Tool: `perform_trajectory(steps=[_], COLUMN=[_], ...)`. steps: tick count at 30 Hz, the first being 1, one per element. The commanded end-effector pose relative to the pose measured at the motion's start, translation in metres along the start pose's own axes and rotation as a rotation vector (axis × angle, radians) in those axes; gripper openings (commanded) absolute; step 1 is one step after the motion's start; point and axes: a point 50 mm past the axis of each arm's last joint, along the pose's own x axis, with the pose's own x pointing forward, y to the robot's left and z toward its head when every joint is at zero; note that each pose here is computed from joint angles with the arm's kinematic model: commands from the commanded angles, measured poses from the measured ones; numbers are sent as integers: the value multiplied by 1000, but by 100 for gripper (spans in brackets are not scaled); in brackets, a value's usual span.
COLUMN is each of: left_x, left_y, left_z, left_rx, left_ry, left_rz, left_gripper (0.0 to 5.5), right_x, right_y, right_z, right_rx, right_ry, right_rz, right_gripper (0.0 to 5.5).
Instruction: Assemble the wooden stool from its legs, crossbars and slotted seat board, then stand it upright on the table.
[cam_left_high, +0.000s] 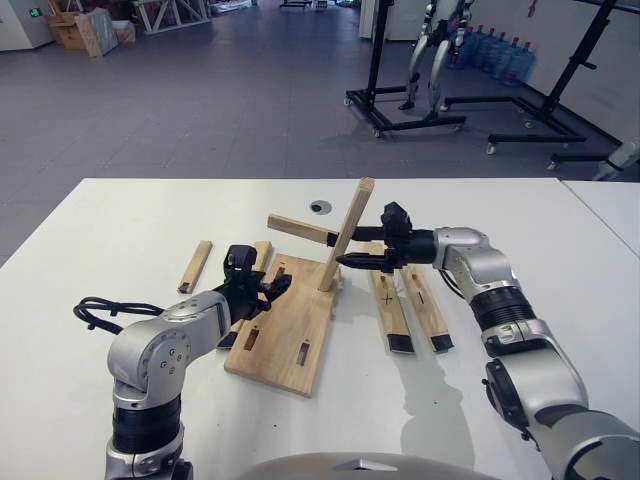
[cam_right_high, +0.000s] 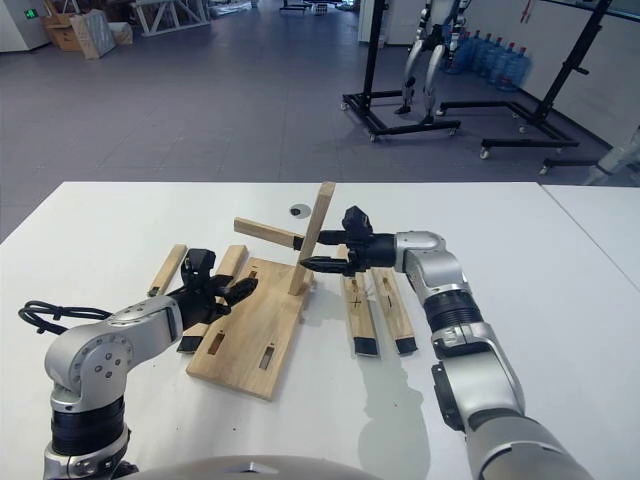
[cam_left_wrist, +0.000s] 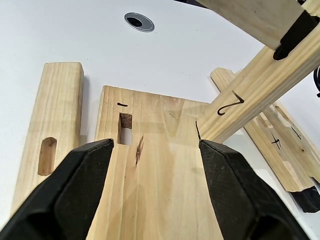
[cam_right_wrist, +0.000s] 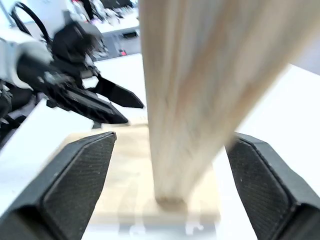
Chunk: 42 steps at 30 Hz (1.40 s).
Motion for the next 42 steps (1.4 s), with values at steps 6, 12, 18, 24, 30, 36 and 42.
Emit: perform_trajectory(steps=[6, 12, 18, 24, 30, 36, 42], left_x=[-8, -58, -114, -123, -113, -107, -105], left_y=[15, 44, 69, 74, 73, 69, 68], left_z=[12, 26, 39, 48, 46, 46, 46], left_rx=[22, 154, 183, 171, 173, 169, 168], left_ry=[-7, -104, -242, -310, -289, -292, -284], left_rz=[40, 22, 3, -42, -37, -46, -45], left_gripper=[313, 313, 313, 313, 313, 313, 313], right_x=[-66, -109, -84, -69, -70, -61, -58], right_y=[-18, 45, 87, 103, 101, 101, 99], right_z=[-6, 28, -8, -42, -66, -71, -71], right_rx=[-106, -7, 208, 266, 264, 291, 307], right_ry=[139, 240, 380, 427, 460, 430, 419], right_rz=[-476, -769, -932, -1043, -1102, -1077, -1082], right_gripper=[390, 390, 390, 390, 390, 390, 390])
